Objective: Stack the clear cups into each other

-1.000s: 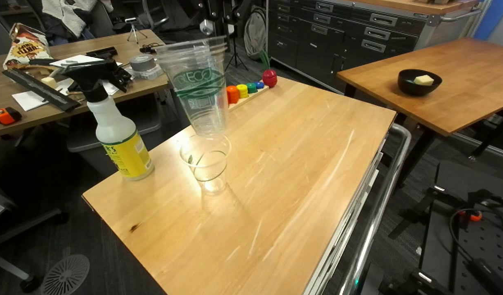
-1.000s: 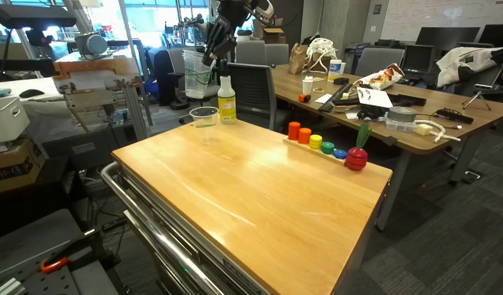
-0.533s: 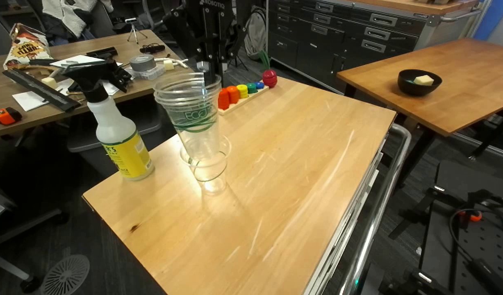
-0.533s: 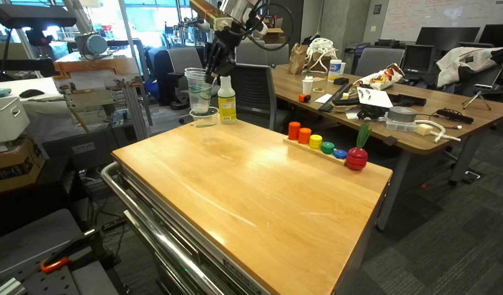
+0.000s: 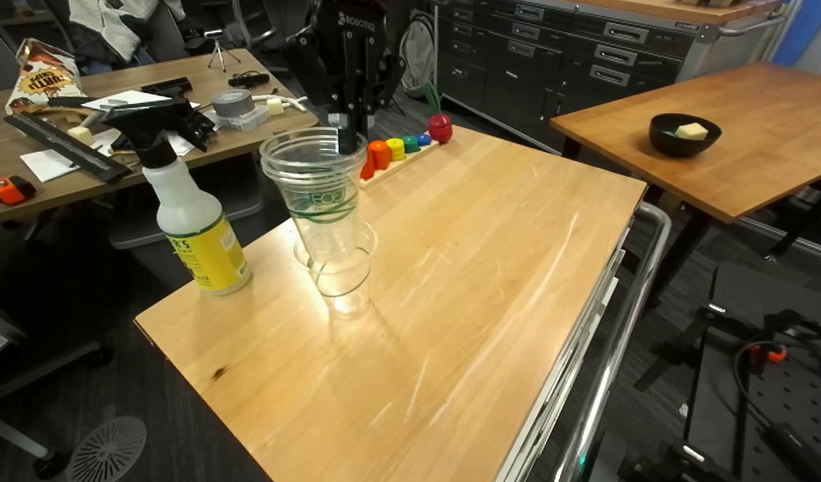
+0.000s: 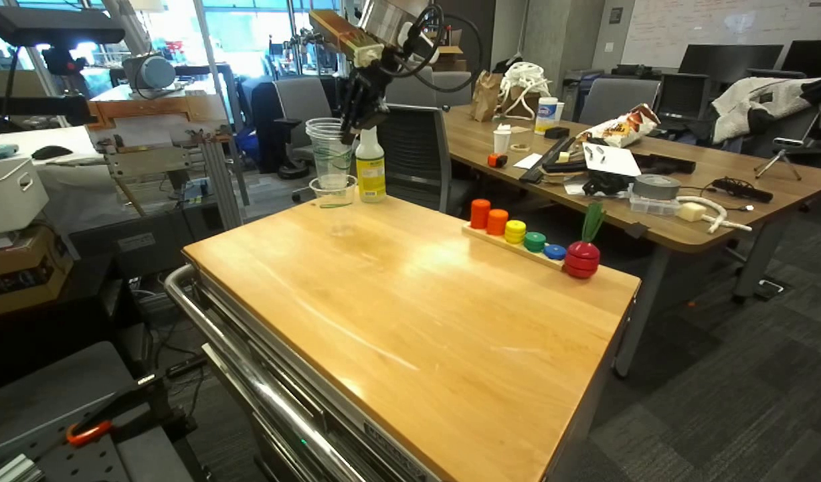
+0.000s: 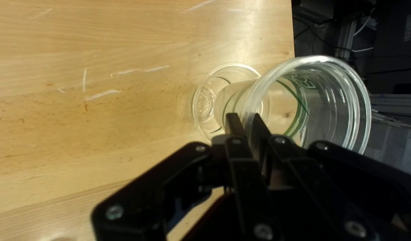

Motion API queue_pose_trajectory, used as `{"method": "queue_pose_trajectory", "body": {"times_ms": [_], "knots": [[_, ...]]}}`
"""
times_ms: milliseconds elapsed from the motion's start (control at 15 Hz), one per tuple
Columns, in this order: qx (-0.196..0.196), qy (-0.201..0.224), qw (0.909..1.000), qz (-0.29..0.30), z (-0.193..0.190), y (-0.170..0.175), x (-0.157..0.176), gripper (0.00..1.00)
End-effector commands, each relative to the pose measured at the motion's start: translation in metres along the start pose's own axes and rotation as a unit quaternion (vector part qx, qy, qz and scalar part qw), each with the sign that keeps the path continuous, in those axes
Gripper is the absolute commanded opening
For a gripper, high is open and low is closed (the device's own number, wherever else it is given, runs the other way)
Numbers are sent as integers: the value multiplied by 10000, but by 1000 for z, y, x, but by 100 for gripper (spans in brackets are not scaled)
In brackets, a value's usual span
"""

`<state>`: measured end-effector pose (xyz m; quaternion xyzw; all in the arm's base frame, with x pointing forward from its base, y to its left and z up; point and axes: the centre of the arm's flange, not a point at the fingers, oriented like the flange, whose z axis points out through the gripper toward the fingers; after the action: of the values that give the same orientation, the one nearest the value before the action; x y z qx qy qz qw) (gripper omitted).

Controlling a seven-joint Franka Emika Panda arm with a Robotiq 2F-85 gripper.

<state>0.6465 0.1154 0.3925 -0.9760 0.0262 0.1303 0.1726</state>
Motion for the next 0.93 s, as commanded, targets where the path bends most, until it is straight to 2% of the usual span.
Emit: {"method": "queue_pose_trajectory", "body": {"times_ms": [0, 333, 867], "knots": [[9, 54, 9998, -214, 2, 7, -20, 3], [-67, -105, 9992, -391, 25, 13, -24, 3], [-172, 210, 9975, -652, 44, 7, -21, 3]]}}
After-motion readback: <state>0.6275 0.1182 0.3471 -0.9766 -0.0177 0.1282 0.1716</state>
